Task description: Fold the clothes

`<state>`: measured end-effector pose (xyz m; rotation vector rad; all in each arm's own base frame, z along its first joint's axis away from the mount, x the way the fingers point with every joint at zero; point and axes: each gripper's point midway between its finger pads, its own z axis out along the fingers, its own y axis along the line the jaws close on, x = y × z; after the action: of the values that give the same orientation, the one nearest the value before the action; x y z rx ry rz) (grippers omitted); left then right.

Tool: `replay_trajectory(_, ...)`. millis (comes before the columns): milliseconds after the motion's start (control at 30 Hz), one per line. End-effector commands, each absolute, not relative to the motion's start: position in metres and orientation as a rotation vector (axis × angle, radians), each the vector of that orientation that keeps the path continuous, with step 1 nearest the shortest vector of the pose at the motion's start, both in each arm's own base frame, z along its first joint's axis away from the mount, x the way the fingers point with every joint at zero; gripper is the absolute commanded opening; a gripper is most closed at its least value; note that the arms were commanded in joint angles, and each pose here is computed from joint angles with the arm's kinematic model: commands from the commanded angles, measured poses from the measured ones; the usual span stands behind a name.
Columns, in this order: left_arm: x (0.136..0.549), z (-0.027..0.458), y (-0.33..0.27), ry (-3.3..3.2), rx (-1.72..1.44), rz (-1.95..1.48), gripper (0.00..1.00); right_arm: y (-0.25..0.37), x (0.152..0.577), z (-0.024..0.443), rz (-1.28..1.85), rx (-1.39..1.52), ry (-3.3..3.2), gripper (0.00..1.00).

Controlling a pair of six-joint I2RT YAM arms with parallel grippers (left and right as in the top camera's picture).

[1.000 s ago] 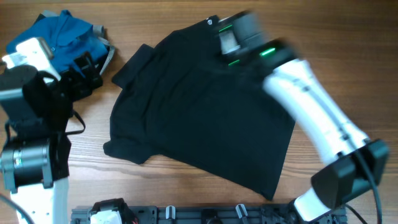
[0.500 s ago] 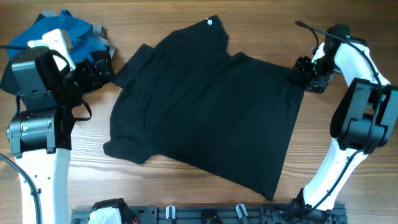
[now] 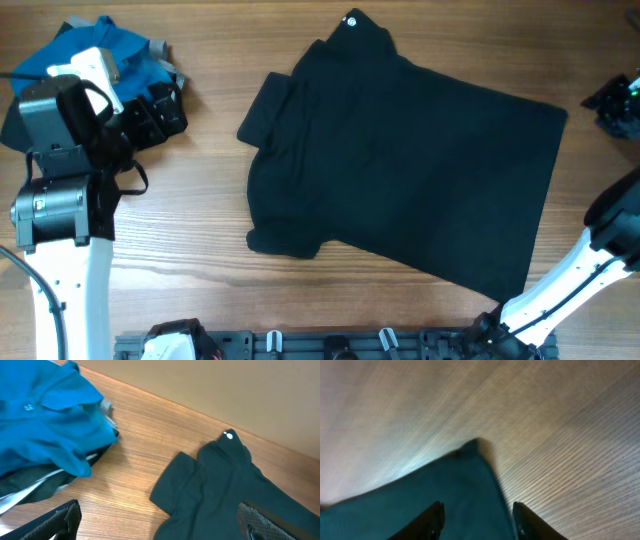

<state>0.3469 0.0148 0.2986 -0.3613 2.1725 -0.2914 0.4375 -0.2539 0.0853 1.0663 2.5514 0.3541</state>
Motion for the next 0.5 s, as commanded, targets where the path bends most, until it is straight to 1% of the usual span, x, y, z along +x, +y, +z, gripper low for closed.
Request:
replay_trajectory(0,0.357,0.286,-0.014,2.239,-0.211,-0.38,1.0,-0.202,0.454,0.134,0.628,0.902,2.504,0.49)
replay_trajectory(33,0.36,0.274,-0.022,2.281,-0.175,-0.387,1.0,-0.186,0.451,0.14,0.677,0.872,2.524,0.49)
replay_trajectory(100,0.366,0.248,-0.036,2.368,-0.089,-0.382,0.91,-0.157,0.446,0.151,0.723,0.806,2.575,0.48)
replay_trajectory(167,0.377,0.204,-0.051,2.498,-0.057,-0.404,0.58,-0.113,0.44,0.169,0.751,0.689,2.643,0.48)
replay_trajectory(200,0.381,0.181,-0.057,2.564,-0.05,-0.414,0.48,-0.094,0.438,0.177,0.756,0.622,2.668,0.48)
replay_trajectory(233,0.384,0.158,-0.064,2.625,-0.039,-0.422,0.41,-0.074,0.434,0.186,0.754,0.542,2.693,0.48)
replay_trajectory(267,0.386,0.124,-0.079,2.713,0.031,-0.439,0.31,-0.057,0.431,0.193,0.763,0.494,2.71,0.48)
replay_trajectory(300,0.386,0.103,-0.089,2.761,0.092,-0.452,0.28,-0.044,0.428,0.197,0.766,0.459,2.726,0.48)
replay_trajectory(367,0.383,0.057,-0.119,2.848,0.209,-0.483,0.27,-0.011,0.413,0.205,0.753,0.358,2.794,0.48)
replay_trajectory(433,0.386,0.032,-0.136,2.865,0.274,-0.458,0.29,0.009,0.403,0.207,0.66,0.284,2.855,0.48)
replay_trajectory(467,0.391,0.021,-0.133,2.873,0.275,-0.378,0.28,0.017,0.4,0.207,0.625,0.264,2.877,0.48)
